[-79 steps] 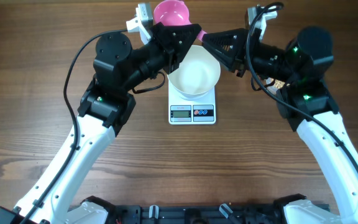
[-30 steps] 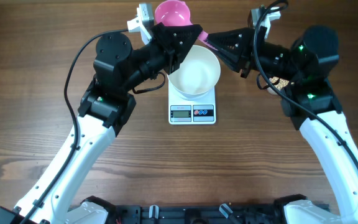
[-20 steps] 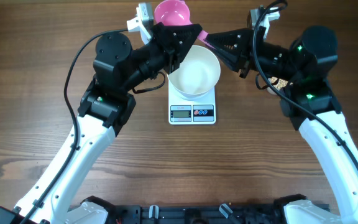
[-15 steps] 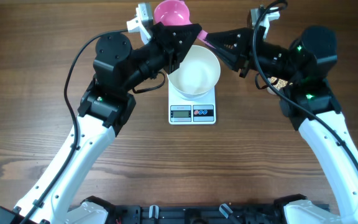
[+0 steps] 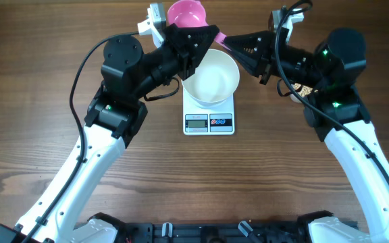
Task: Scoop item into bowl and weigh 150g on scale
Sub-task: 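Grasp the scoop handle with the right gripper, release left gripper, then carry the scoop with the right gripper toward the soybean tub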
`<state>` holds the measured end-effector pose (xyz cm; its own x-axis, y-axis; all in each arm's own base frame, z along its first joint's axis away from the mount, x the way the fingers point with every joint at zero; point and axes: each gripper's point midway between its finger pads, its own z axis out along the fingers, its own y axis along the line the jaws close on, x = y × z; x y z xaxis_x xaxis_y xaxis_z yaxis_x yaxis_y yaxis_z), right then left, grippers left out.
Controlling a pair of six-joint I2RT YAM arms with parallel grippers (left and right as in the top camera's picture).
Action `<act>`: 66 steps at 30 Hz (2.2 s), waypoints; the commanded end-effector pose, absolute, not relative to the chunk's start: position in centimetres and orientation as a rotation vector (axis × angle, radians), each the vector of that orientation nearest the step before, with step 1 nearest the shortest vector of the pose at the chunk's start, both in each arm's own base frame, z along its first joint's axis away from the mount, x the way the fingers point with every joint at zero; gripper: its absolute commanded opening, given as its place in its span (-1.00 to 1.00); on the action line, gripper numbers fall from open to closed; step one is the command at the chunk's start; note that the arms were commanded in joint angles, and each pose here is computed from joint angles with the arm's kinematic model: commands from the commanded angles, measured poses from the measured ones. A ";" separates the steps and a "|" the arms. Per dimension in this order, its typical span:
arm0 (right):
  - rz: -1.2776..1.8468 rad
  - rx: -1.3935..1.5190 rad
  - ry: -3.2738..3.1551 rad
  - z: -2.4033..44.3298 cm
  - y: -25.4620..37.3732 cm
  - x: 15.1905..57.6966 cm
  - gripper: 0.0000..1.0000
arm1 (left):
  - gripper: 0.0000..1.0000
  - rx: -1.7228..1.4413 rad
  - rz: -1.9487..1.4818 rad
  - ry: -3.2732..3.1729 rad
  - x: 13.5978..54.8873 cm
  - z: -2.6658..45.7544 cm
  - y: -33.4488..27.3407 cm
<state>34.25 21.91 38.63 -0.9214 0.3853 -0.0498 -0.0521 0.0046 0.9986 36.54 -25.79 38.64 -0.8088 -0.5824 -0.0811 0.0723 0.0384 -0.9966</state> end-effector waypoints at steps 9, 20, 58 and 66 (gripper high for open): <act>1.995 0.341 1.966 39.0 22.2 34.4 -0.72 | -0.92 -0.508 -1.824 1.860 36.6 38.5 -26.3; 1.990 0.353 1.959 39.0 22.1 34.6 -0.73 | -0.92 -0.502 -1.840 1.870 36.1 38.5 -26.9; 0.533 0.519 2.084 37.5 2.4 38.4 -0.91 | 0.99 -0.411 -0.964 2.246 37.2 30.7 -17.0; 0.182 0.352 2.335 32.4 -2.2 36.9 -0.91 | 0.63 -0.331 -0.561 2.305 35.0 32.8 -11.3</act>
<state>36.42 -1.25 33.84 -0.6166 0.4429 -0.6509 0.2503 0.8941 0.3713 35.03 -12.04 32.22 -0.7180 -0.4345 -0.5437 -0.1014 0.8382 -0.5359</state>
